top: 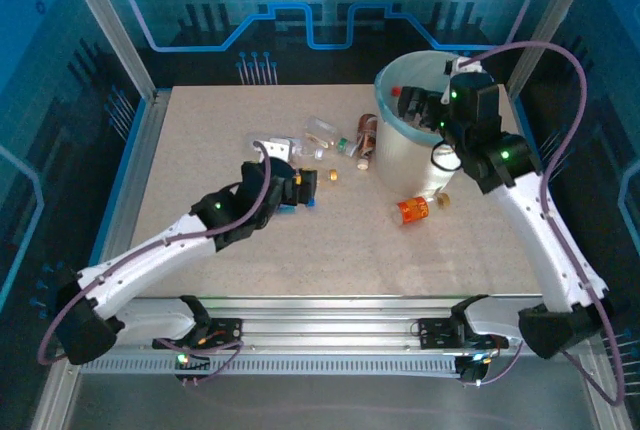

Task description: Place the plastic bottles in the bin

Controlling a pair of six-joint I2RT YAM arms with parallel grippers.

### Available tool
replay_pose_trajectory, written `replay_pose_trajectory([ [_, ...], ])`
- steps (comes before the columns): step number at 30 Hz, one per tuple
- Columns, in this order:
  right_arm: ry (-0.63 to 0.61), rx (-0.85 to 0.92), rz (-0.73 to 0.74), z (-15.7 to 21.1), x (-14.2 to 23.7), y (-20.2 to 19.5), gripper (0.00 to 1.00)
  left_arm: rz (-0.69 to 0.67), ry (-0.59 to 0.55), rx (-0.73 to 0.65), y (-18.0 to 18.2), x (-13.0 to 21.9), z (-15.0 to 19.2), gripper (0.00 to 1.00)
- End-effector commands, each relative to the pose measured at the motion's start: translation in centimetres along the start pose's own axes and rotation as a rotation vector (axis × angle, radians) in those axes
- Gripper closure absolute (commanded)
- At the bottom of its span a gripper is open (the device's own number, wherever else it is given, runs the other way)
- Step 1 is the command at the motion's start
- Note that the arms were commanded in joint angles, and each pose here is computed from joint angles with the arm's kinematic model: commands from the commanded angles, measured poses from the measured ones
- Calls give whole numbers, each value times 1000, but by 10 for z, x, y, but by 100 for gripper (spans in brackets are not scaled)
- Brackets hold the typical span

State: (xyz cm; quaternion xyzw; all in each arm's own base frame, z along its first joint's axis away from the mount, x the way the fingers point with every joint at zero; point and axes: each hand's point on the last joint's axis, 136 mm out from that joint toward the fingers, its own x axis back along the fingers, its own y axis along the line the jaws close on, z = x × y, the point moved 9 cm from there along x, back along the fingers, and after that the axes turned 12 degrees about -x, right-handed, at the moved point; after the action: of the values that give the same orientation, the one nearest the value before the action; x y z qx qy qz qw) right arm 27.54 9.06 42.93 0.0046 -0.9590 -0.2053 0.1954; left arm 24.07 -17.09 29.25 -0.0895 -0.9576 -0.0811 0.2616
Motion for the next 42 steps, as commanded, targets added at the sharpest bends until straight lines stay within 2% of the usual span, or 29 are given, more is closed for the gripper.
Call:
replay_pose_trajectory([
  [1, 4, 63, -77, 13, 21, 8, 0, 51, 110, -59, 10, -13, 8, 1],
  [7, 62, 136, -203, 42, 39, 11, 0, 165, 337, -22, 37, -64, 32, 1],
  [10, 77, 148, -234, 50, 43, 9, 0, 159, 458, -40, 42, -87, 49, 1],
  [13, 74, 153, -247, 52, 47, 7, 0, 170, 529, -61, 43, -103, 61, 1],
  [18, 71, 171, -263, 52, 51, 6, 0, 181, 579, -137, 41, -119, 67, 1],
  [25, 83, 186, -227, 58, 47, 1, 0, 196, 670, -170, 37, -135, 81, 1],
  [34, 109, 194, -185, 69, 41, -6, 0, 273, 705, -126, 31, -120, 93, 1],
  [42, 121, 179, -194, 72, 36, -4, 0, 309, 700, -167, 15, -101, 95, 2],
])
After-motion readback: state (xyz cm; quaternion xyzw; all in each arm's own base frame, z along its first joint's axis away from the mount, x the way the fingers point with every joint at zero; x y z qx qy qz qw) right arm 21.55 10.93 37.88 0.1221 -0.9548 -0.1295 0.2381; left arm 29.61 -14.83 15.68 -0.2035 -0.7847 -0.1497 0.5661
